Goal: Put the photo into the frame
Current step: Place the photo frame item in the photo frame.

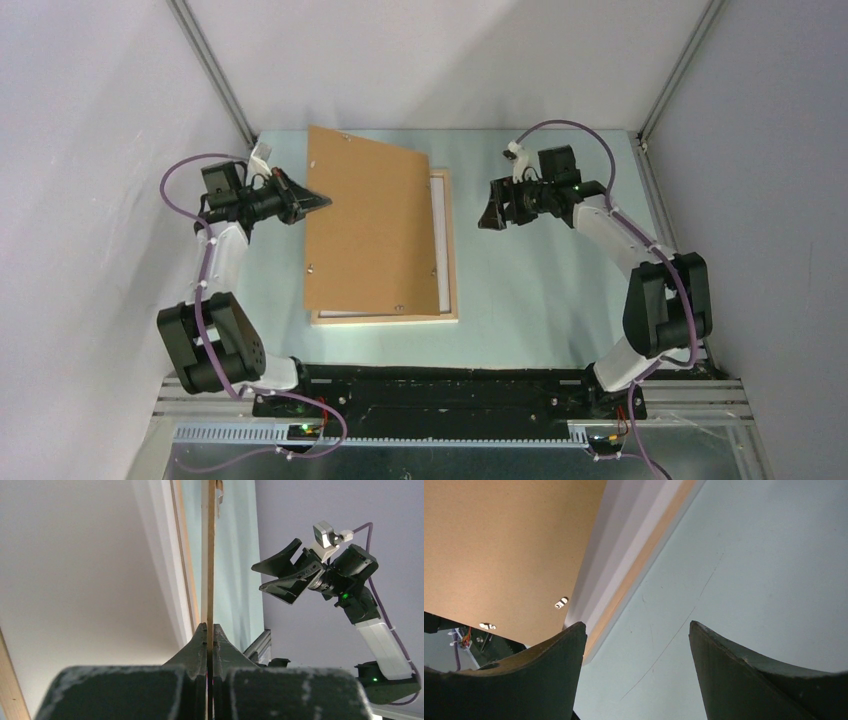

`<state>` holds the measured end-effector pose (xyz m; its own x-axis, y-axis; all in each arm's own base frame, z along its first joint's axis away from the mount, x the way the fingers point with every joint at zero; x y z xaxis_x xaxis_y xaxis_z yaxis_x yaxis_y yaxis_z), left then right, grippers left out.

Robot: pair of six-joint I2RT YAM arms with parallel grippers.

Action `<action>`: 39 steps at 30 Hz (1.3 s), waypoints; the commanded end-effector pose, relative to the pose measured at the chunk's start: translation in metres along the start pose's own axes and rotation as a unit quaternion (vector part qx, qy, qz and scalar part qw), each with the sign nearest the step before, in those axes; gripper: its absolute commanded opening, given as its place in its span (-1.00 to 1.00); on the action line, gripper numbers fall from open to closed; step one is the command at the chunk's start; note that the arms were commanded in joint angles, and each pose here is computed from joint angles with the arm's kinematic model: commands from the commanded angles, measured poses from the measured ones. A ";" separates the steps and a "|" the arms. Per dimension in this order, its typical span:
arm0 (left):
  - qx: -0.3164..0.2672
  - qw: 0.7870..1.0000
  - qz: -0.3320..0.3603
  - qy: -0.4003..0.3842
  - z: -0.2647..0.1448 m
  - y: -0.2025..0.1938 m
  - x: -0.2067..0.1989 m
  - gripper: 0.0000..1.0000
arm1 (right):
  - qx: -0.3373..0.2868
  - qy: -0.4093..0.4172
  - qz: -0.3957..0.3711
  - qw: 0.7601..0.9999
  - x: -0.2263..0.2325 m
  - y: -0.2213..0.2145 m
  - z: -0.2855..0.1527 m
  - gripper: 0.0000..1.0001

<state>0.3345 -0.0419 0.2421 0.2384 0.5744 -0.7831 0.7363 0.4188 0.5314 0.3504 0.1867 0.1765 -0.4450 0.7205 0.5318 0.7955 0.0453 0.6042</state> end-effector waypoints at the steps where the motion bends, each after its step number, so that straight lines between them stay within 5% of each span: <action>1: -0.004 0.999 0.029 -0.019 -0.003 0.015 -0.009 -1.00 | -0.019 -0.022 0.011 1.000 -0.006 0.020 0.019 0.55; 16: 0.019 0.999 -0.001 -0.031 0.012 0.022 0.011 -1.00 | 0.040 -0.033 0.033 0.998 -0.007 0.018 0.098 0.30; 39: 0.036 0.998 -0.030 -0.039 0.036 0.032 0.020 -1.00 | 0.045 -0.033 0.050 0.997 -0.017 0.017 0.097 0.26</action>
<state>0.3802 -0.0315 0.2016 0.1450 0.5445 -0.8261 0.8038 0.4220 0.4192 0.4039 0.2443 0.1076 -0.3305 0.7778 0.5346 0.8810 0.0510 0.4704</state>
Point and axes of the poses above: each gripper's point midway between its finger pads, its own z axis out along the fingers, its own x axis along the line the jaws close on, y = z × x, the point moved 3 cm from there along -z, back along the fingers, and after that the axes turned 9 degrees about z, right-handed, at the moved point
